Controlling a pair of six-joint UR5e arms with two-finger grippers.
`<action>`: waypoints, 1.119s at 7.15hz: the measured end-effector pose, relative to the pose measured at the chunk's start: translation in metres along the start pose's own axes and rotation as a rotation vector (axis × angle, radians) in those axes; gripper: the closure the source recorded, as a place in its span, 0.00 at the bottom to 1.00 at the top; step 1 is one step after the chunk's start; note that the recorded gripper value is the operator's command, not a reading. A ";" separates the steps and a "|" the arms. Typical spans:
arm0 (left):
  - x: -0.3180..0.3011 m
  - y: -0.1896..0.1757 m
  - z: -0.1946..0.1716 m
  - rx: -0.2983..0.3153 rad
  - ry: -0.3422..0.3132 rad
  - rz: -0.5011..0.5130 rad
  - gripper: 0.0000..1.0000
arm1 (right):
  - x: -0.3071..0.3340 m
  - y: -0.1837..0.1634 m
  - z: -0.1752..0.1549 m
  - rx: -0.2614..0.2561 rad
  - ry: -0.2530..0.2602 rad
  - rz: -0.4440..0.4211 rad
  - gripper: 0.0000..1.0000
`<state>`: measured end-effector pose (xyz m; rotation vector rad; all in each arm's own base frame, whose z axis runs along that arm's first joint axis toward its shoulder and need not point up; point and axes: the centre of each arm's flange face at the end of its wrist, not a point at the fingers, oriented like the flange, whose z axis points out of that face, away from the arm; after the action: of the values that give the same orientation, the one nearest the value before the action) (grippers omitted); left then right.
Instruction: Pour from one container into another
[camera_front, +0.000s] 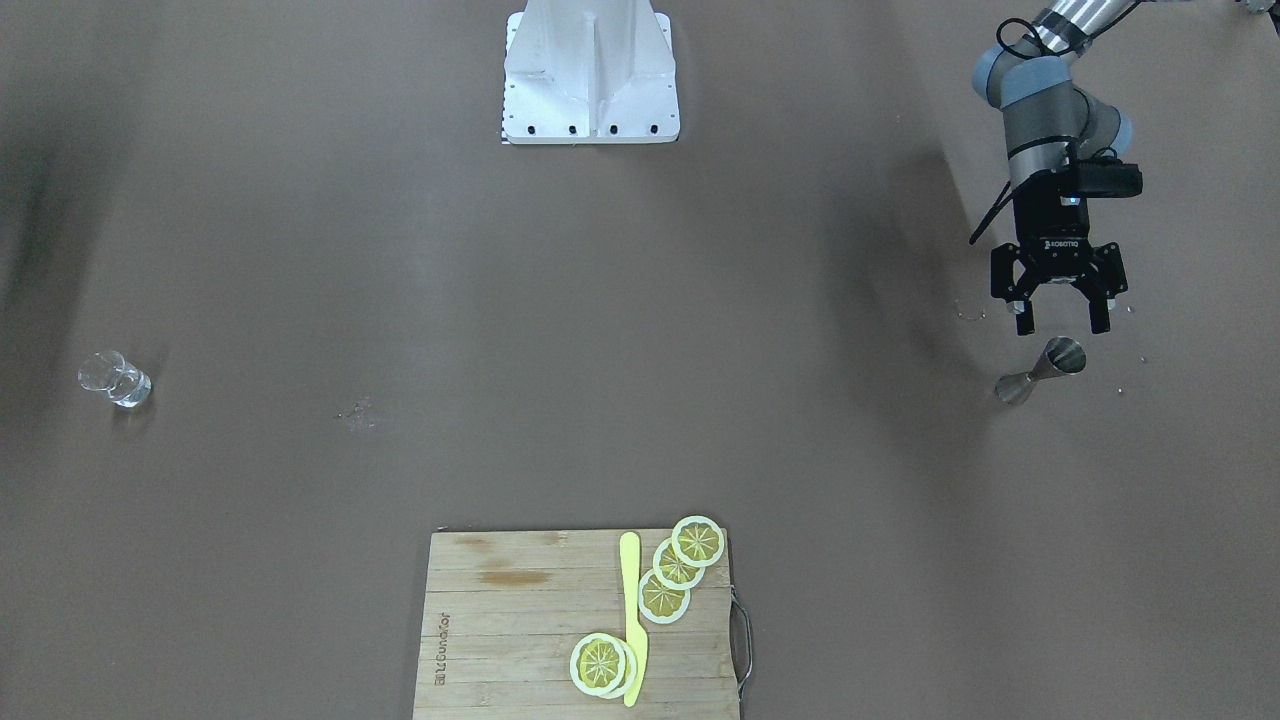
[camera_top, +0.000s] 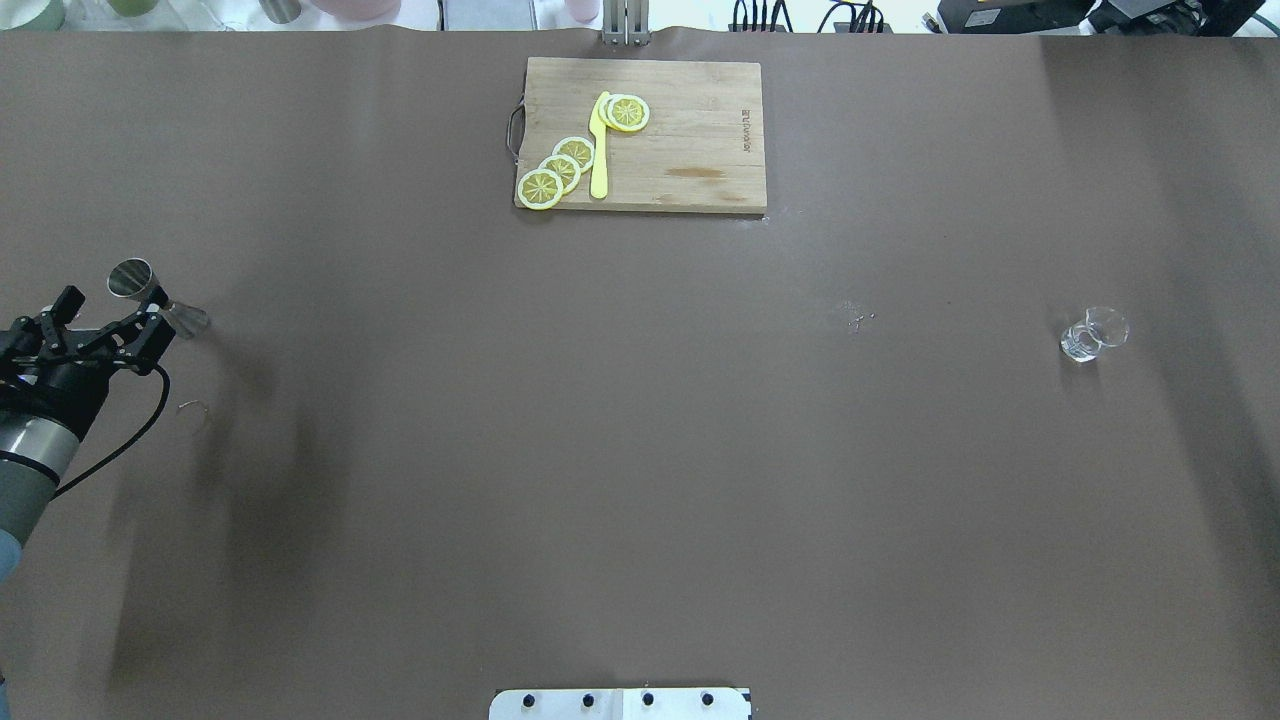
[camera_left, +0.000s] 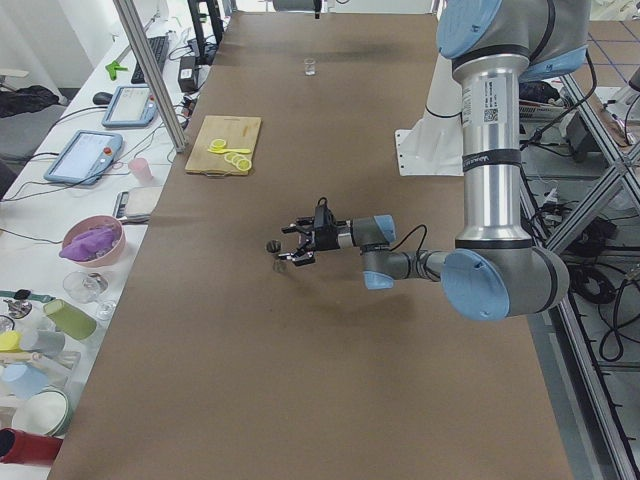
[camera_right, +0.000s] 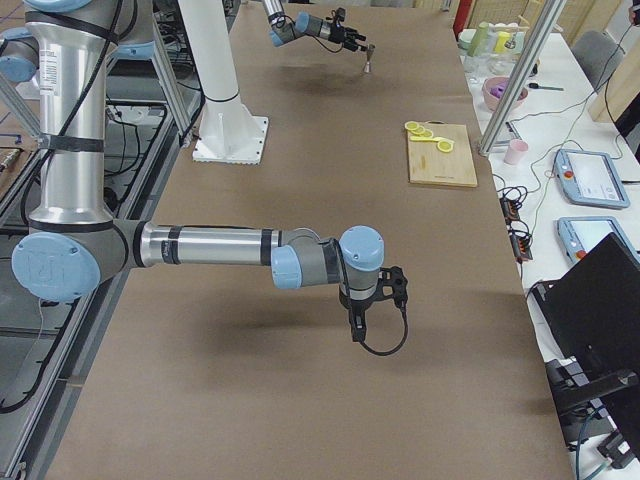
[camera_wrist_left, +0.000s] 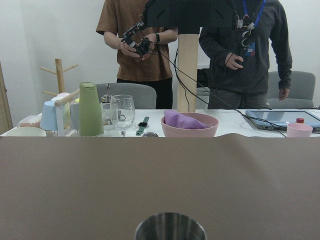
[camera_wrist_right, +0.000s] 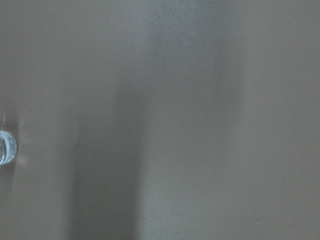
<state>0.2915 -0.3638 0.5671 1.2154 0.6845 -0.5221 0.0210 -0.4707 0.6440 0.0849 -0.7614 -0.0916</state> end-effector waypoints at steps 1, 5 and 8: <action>0.002 -0.012 -0.007 0.001 0.008 0.011 0.03 | 0.000 0.000 0.000 0.000 -0.002 0.001 0.00; 0.030 -0.054 -0.024 -0.015 0.069 0.050 0.03 | -0.006 0.002 -0.008 0.013 -0.037 -0.001 0.00; 0.058 -0.082 -0.024 -0.076 0.083 0.077 0.03 | -0.013 -0.002 -0.012 0.018 -0.077 -0.001 0.00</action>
<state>0.2698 -0.3633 0.4661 1.1918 0.7186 -0.3802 0.0198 -0.4705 0.6267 0.0993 -0.8396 -0.0889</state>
